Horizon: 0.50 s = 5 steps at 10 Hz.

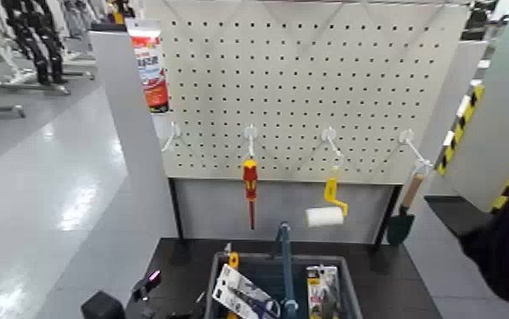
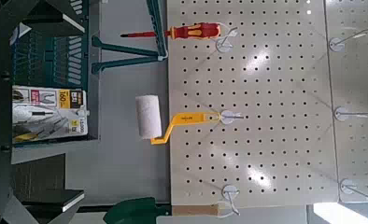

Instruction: Put the blue scissors into the crate.

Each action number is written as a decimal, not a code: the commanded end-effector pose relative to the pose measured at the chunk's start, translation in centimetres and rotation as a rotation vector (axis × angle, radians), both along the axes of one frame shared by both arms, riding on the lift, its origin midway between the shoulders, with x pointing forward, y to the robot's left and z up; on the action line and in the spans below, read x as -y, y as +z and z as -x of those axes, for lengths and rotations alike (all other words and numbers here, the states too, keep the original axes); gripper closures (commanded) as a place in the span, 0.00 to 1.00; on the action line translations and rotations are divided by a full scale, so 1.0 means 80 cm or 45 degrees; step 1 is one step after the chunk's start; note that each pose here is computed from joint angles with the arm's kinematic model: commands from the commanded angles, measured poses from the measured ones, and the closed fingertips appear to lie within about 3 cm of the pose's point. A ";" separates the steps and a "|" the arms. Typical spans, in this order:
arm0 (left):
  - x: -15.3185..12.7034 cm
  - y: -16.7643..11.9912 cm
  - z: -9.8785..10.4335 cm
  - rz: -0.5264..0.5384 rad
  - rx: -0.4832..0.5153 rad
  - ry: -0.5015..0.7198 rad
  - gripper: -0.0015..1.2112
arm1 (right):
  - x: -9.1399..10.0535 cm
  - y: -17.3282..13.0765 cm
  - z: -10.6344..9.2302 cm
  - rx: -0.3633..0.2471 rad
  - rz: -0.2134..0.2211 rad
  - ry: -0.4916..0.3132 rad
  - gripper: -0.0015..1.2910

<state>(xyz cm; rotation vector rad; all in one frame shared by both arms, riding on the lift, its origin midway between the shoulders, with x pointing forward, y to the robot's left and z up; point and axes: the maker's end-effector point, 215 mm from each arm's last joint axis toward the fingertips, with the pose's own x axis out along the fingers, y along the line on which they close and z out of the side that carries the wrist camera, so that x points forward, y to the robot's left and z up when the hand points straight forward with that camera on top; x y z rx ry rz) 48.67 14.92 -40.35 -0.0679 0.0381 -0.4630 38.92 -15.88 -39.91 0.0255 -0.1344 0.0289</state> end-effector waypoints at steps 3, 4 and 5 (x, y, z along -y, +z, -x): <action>-0.042 -0.004 0.040 0.005 0.133 0.267 0.06 | 0.005 0.001 0.003 -0.002 0.002 -0.012 0.07; -0.043 -0.003 0.041 0.006 0.136 0.280 0.06 | 0.005 0.002 0.002 0.000 0.002 -0.012 0.07; -0.040 -0.002 0.040 0.001 0.143 0.260 0.06 | 0.004 0.000 0.000 -0.011 0.007 -0.009 0.09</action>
